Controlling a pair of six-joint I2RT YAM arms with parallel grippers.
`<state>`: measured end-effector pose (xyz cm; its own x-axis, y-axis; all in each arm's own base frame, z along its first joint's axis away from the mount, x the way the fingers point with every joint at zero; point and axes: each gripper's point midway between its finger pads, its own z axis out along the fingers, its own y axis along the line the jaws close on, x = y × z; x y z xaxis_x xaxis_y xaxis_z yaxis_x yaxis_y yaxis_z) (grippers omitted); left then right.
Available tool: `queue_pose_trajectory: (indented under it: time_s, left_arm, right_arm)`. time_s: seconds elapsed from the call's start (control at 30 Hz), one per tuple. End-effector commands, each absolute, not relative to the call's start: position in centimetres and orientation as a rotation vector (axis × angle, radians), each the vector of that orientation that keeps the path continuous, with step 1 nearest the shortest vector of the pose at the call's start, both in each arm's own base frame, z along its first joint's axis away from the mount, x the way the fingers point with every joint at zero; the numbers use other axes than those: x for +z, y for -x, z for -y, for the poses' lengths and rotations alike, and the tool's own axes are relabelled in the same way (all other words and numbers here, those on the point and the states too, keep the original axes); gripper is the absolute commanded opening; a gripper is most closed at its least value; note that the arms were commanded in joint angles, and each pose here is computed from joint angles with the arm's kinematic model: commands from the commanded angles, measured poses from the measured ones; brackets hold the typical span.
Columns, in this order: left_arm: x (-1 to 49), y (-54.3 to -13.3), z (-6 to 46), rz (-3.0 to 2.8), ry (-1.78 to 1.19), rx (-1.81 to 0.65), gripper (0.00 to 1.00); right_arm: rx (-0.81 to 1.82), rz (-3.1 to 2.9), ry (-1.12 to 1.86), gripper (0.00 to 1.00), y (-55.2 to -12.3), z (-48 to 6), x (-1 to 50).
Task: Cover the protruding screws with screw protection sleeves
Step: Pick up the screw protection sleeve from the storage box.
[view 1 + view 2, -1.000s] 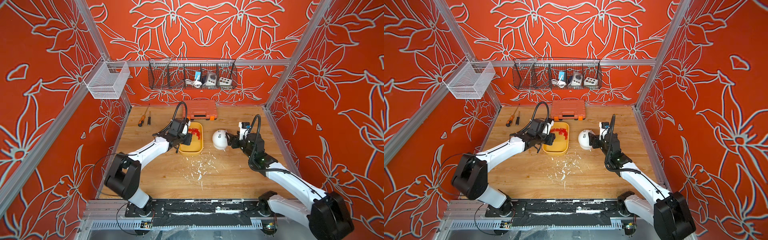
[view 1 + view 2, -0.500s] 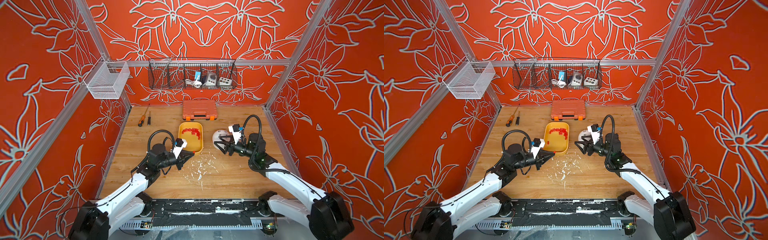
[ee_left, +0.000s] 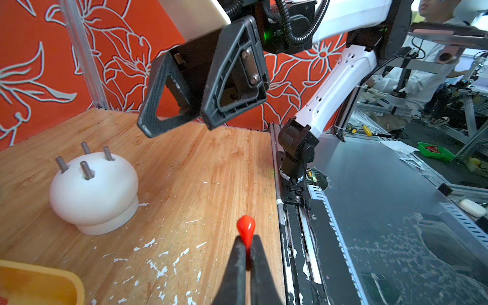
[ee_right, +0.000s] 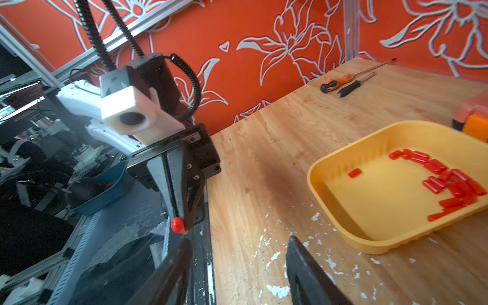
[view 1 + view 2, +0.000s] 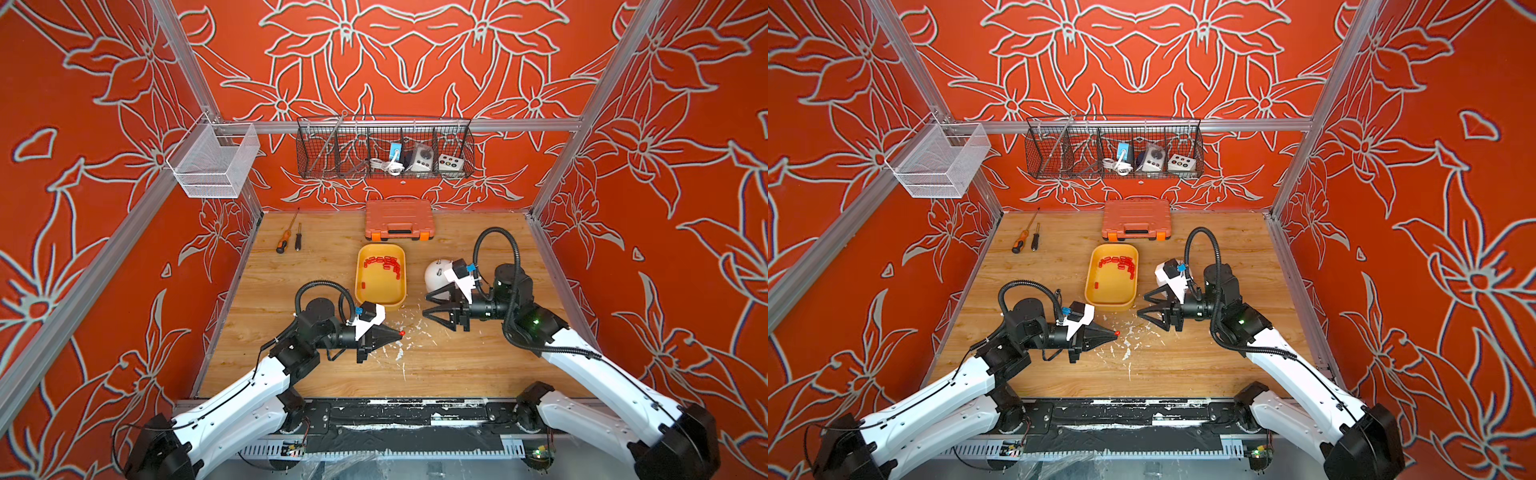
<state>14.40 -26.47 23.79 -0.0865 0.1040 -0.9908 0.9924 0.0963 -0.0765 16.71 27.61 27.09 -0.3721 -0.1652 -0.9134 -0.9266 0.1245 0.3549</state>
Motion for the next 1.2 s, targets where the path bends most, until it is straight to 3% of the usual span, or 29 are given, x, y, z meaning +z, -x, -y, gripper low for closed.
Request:
queue_pose_trajectory:
  time_s: [0.0, 0.57, 0.83, 1.17]
  left_arm:
    - [24.8, -13.4, 26.7, -1.328, -1.233, -1.158, 0.00]
    - [24.4, -13.1, 26.7, -1.332, -1.247, -1.146, 0.00]
    - [24.2, -13.2, 26.7, -1.338, -1.248, -1.141, 0.00]
    - [24.1, -13.2, 26.8, -1.340, -1.253, -1.147, 0.00]
  right_arm:
    - [1.319, -1.629, 1.192, 0.57, -14.8, -28.2, 27.4]
    - [1.273, -1.572, 1.354, 0.65, -12.6, -30.5, 25.9]
    - [1.286, -1.552, 1.385, 0.63, -12.2, -31.4, 25.8]
    - [1.309, -1.524, 1.417, 0.52, -11.9, -32.0, 26.0]
